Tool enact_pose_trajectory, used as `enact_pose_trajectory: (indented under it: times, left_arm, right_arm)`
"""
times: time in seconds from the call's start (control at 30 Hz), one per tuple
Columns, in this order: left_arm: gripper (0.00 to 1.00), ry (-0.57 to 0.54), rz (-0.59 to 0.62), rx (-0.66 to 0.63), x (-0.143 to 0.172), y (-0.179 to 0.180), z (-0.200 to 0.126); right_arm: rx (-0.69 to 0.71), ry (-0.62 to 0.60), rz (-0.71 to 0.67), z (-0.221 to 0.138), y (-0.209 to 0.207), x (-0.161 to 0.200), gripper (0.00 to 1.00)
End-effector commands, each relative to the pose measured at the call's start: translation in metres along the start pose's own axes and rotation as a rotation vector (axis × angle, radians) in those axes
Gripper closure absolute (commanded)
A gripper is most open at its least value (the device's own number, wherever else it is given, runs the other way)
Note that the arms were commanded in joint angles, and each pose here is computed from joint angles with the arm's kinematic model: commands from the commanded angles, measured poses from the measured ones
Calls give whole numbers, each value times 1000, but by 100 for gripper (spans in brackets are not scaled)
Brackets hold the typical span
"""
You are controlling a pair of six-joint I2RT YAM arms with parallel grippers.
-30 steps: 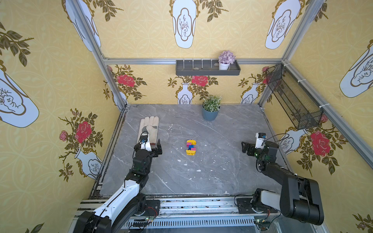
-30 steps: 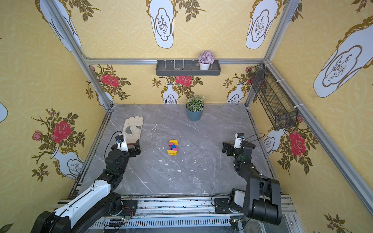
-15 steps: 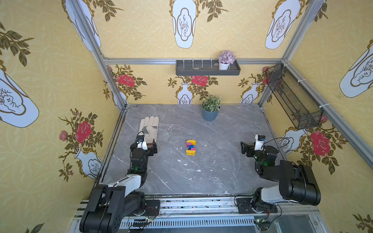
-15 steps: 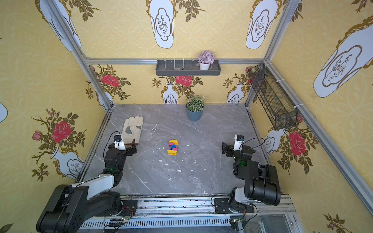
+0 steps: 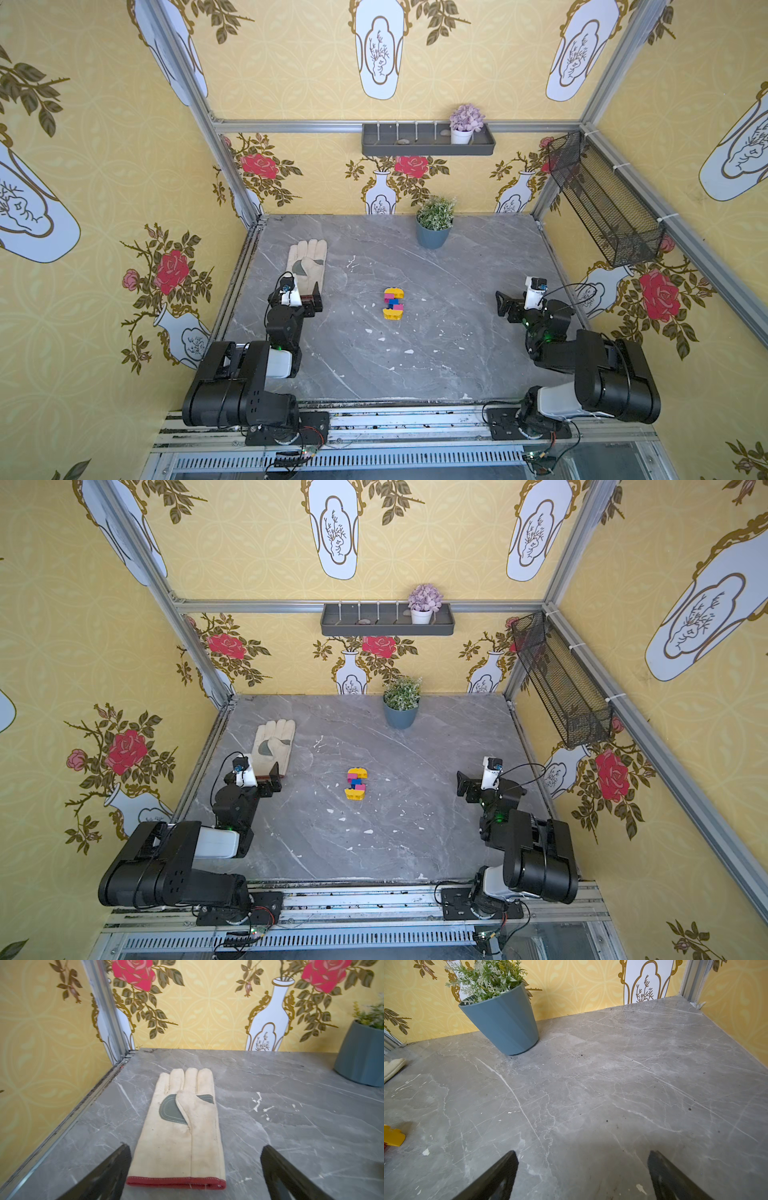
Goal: Assemble the letter s with lego
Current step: Reset both arms
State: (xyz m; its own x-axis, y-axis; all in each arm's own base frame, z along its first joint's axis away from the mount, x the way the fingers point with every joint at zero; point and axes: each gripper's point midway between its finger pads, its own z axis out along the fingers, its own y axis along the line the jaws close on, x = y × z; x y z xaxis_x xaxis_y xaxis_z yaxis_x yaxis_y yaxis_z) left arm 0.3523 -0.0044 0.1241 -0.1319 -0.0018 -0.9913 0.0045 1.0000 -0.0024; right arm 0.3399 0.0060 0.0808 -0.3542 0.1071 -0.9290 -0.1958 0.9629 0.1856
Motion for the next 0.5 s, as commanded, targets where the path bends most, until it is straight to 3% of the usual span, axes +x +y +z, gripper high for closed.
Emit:
enact_pose_trajectory:
  times: [0.0, 0.47]
  left_arm:
    - [1, -29, -15, 11, -7, -2, 0]
    - [1, -38, -13, 9, -9, -2, -2]
  right_arm:
    - [-8, -37, -23, 0, 2, -10, 2]
    - [-8, -37, -23, 0, 1, -10, 2]
